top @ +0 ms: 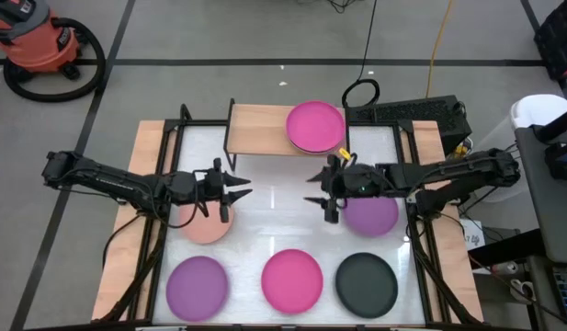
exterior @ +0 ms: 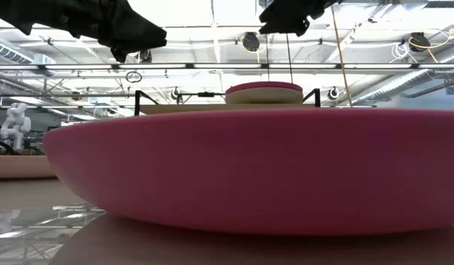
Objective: Place and stack plates onto a shelf
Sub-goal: Stack the orange plate on top of the pink plate on the shelf
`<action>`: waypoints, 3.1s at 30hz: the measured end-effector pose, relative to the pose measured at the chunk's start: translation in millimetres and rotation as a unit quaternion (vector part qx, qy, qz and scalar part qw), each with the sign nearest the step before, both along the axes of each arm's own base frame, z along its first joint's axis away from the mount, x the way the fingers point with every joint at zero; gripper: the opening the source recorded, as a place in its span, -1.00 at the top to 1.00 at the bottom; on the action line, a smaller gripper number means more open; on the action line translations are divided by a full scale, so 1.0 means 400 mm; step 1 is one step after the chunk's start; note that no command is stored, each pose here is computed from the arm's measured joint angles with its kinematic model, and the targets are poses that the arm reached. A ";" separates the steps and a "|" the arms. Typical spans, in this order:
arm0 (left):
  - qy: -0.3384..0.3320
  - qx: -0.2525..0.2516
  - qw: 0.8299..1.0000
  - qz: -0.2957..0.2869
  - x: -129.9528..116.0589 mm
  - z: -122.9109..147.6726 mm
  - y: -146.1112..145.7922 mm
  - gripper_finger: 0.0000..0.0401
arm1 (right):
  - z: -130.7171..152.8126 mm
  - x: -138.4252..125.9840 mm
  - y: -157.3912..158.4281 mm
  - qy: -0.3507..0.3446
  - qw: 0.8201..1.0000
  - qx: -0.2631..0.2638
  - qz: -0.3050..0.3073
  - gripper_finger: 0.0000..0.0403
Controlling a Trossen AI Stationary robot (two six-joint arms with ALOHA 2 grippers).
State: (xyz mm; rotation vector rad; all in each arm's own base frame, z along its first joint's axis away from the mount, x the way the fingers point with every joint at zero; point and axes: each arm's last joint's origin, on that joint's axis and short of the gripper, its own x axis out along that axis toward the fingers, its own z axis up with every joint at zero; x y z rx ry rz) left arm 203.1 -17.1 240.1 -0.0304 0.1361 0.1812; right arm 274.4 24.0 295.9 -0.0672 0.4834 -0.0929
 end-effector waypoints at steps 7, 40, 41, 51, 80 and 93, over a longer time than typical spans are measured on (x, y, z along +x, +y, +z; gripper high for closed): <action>0.007 0.047 0.999 -0.022 -0.001 0.001 -0.015 0.36 | -0.096 -0.028 0.077 -0.014 0.997 -0.066 -0.023 -0.11; 0.474 -0.175 0.848 0.158 0.078 -0.053 -0.139 0.36 | -0.052 -0.153 0.177 -0.153 0.986 -0.044 0.043 -0.11; 0.486 -0.185 0.836 0.176 0.068 -0.060 -0.137 0.36 | -0.052 -0.153 0.178 -0.153 0.986 -0.043 0.044 -0.11; 0.482 -0.229 0.817 0.218 0.054 -0.097 -0.159 0.36 | -0.055 -0.151 0.179 -0.153 0.987 -0.014 0.034 -0.11; 0.576 -0.166 0.772 0.212 0.113 -0.244 -0.173 0.69 | -0.083 -0.126 0.205 -0.146 0.989 0.000 0.038 -0.11; 0.541 -0.109 0.833 0.053 0.166 -0.009 -0.265 0.95 | -0.073 -0.124 0.206 -0.163 0.985 -0.026 0.048 -0.11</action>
